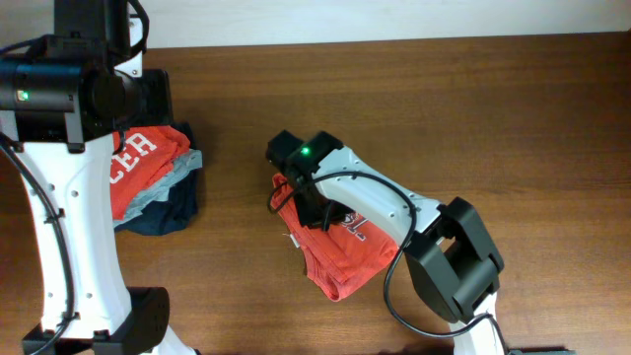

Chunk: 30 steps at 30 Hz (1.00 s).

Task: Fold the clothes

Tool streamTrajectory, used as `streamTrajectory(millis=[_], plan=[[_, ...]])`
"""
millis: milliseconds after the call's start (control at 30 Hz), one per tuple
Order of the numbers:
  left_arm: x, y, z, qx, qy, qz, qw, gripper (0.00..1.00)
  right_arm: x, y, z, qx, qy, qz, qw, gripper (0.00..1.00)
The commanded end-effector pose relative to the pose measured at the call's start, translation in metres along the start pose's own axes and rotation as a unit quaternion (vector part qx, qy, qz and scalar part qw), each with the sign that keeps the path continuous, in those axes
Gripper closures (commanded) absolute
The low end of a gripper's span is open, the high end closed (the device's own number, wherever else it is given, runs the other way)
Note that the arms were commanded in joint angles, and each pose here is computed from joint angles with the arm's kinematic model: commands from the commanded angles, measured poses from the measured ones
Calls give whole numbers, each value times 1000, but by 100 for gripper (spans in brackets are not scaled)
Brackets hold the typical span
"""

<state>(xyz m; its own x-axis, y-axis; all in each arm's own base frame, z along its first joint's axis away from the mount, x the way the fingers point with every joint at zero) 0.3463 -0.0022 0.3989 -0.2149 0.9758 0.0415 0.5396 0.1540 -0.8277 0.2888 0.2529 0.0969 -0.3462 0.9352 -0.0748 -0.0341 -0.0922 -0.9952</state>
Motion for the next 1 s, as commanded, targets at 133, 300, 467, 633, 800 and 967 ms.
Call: streamTrajectory(millis=[133, 300, 467, 633, 800, 967], plan=[[4, -10, 1, -11, -9, 1, 1000, 40, 28, 2, 8, -3, -31, -14, 999, 58], [4, -10, 1, -11, -9, 1, 1000, 40, 43, 0, 12, 4, -75, -56, 996, 59], [4, -10, 1, -11, -9, 1, 1000, 39, 71, -9, 15, 1, -168, -160, 973, 55], [4, -10, 1, -11, -9, 1, 1000, 39, 81, -18, 14, -16, -213, -200, 956, 54], [4, -10, 1, -11, -9, 1, 1000, 35, 64, -51, 3, -62, -203, -198, 957, 54], [-11, -6, 4, 7, -4, 55, 998, 27, -13, -94, -7, -106, -59, -152, 981, 51]])
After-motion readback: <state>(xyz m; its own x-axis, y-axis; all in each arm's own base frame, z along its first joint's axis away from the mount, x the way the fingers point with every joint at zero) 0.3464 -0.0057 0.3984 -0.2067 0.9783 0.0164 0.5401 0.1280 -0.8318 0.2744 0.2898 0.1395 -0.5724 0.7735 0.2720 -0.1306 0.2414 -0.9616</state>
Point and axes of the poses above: each gripper's point midway between its finger pads, its own y axis out along the fingers, its own x axis along the line the jaws close on, z = x × y, the point moved 4 cm from there along -y, back along the fingers, and after that the axes turned 8 degrees about -y, right-handed, at the moved point
